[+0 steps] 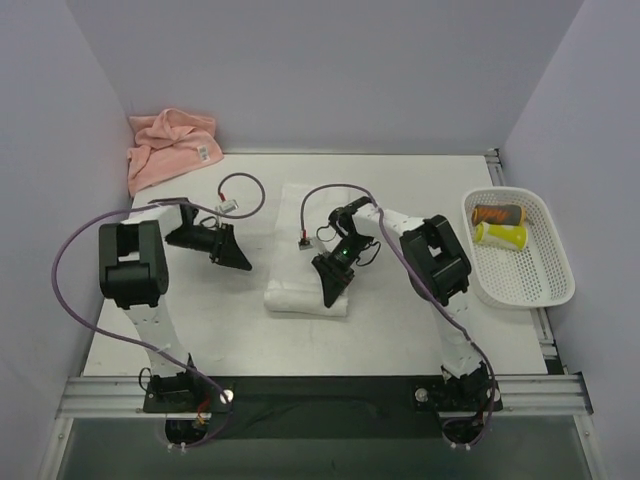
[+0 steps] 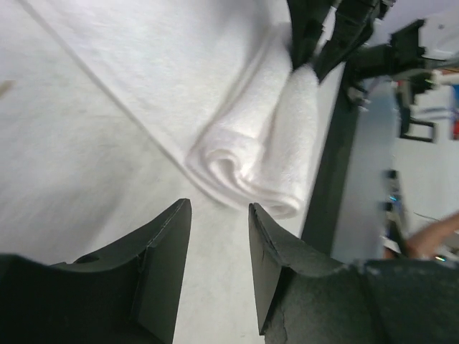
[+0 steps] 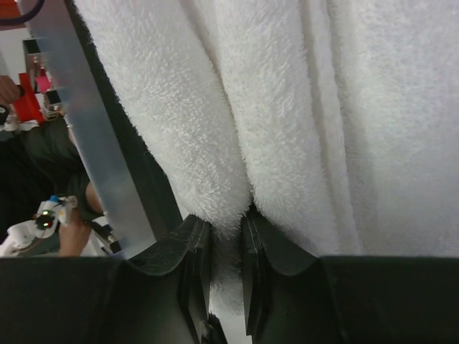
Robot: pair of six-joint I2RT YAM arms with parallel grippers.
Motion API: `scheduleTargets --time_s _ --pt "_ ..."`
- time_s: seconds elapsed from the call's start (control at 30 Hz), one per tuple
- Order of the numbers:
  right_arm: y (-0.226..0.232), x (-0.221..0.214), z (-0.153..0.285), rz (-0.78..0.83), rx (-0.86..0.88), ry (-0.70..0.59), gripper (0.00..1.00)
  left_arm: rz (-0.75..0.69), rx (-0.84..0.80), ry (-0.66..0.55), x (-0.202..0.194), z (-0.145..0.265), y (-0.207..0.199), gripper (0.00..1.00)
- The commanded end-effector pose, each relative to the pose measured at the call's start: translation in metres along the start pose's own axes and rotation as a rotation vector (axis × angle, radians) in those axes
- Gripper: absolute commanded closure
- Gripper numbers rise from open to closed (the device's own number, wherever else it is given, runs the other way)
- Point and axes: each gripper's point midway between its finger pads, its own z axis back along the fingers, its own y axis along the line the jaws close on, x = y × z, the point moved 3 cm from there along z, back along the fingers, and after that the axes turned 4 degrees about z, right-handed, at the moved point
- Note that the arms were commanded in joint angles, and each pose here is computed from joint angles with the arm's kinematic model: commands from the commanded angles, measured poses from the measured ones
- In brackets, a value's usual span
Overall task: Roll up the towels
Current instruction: Roll the towel
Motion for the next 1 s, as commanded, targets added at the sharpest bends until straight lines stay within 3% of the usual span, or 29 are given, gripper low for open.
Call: scheduleTargets --time_s 0.0,0.17,0.2,0.27,0.3,0.4,0.7,0.97 --pt "0.016 -0.016 0.001 -0.159 0.098 0.073 1.00 -0.242 0.120 -0.117 0.022 0.030 -0.011 0.51" --pt "0.007 -0.013 0.002 -0.241 0.171 0.081 1.00 -0.620 0.308 -0.073 0.010 0.027 -0.037 0.41" --pt "0.006 -0.012 0.002 -0.252 0.177 0.081 1.00 -0.818 0.344 -0.067 0.015 0.023 -0.057 0.39" --pt "0.002 -0.011 0.001 -0.273 0.194 0.074 1.00 -0.966 0.394 0.018 -0.006 0.001 -0.058 0.36" --pt "0.000 -0.011 0.001 -0.283 0.198 0.071 1.00 -1.122 0.443 -0.030 0.007 0.001 -0.071 0.32" --pt "-0.006 -0.009 0.003 -0.319 0.220 0.050 1.00 -1.321 0.487 0.040 -0.007 -0.021 -0.075 0.30" --pt "-0.017 -0.006 0.004 -0.395 0.260 0.057 1.00 -1.681 0.544 0.065 -0.023 -0.067 -0.078 0.28" --pt "-0.025 -0.006 0.000 -0.438 0.274 0.067 1.00 -1.777 0.562 0.082 -0.017 -0.091 -0.071 0.28"
